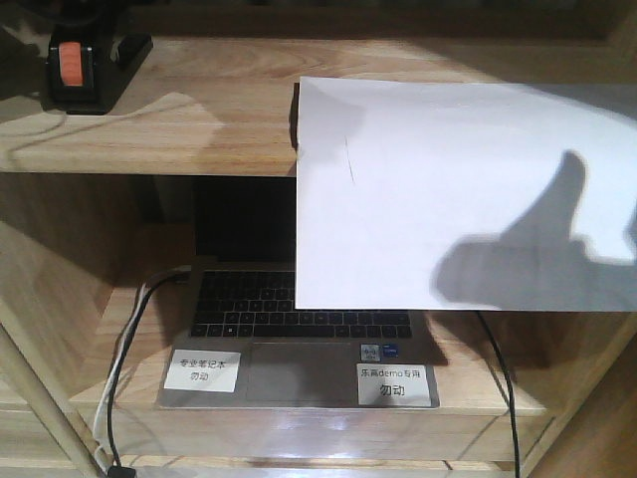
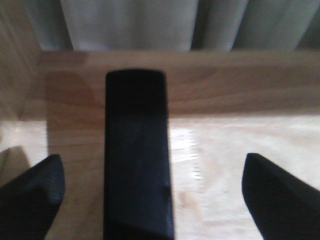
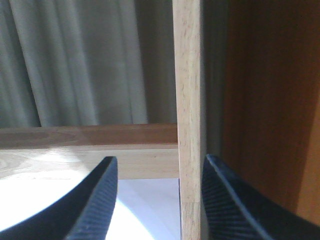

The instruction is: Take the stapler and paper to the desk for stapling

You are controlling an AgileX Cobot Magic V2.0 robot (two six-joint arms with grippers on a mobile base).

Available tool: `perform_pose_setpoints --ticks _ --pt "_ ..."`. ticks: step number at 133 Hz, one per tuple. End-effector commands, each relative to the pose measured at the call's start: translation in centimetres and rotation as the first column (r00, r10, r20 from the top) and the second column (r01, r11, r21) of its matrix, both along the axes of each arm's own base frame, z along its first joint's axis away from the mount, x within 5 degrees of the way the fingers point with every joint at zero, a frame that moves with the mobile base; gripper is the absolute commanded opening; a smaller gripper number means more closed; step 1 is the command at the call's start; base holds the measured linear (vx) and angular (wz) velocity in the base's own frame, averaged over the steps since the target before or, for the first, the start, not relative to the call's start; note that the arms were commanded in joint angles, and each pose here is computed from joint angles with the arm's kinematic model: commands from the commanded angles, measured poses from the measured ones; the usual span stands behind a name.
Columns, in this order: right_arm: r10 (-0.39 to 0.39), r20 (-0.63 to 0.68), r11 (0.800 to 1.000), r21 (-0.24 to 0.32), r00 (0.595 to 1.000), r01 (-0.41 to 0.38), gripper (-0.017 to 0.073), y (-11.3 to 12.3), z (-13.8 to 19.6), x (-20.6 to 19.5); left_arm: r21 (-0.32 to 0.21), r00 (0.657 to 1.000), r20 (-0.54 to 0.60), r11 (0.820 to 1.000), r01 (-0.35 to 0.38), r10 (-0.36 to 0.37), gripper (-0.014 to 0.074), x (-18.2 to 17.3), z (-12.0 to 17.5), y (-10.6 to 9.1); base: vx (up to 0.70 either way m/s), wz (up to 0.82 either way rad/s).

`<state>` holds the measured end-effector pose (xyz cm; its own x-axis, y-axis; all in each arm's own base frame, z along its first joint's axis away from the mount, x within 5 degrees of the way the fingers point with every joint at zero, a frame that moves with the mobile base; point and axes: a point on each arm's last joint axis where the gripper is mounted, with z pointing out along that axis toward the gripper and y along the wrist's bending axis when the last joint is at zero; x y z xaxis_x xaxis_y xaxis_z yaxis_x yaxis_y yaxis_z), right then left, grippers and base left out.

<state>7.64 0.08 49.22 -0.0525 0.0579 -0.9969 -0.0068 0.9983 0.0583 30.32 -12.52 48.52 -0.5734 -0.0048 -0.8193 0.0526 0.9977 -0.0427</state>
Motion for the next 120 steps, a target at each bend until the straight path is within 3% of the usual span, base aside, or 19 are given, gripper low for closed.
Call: perform_pose_setpoints --ticks 1,31,51,79,98,120 --pt "-0.005 0.083 1.000 -0.014 0.997 0.006 0.0363 -0.1 1.2 0.0 -0.038 0.996 0.090 0.999 0.022 -0.018 0.0651 -0.6 1.9 0.7 0.00 0.00" --pt "-0.005 0.083 1.000 -0.014 0.997 0.006 0.0363 -0.1 1.2 0.0 -0.038 0.998 0.061 0.999 0.014 -0.011 0.0599 0.1 1.2 0.8 0.00 0.00" --pt "-0.005 0.083 1.000 -0.014 0.997 0.006 0.0363 -0.1 1.2 0.0 -0.053 0.999 0.041 0.998 0.023 -0.020 0.0518 0.3 0.9 0.5 0.00 0.00" --pt "-0.005 0.083 1.000 -0.014 0.997 0.006 0.0363 -0.1 1.2 0.0 -0.051 0.999 0.042 0.998 0.021 -0.019 0.0274 0.3 0.9 0.5 0.00 0.00" --pt "-0.005 0.083 1.000 -0.014 0.997 0.006 0.0363 -0.1 1.2 0.0 -0.054 0.998 0.051 0.998 0.023 -0.021 -0.0004 0.2 1.1 0.6 0.00 0.00" --pt "-0.005 0.083 1.000 -0.014 0.997 0.006 0.0363 -0.1 1.2 0.0 -0.045 0.997 0.073 0.998 0.037 -0.034 -0.0008 -0.2 1.6 0.7 0.00 0.00"
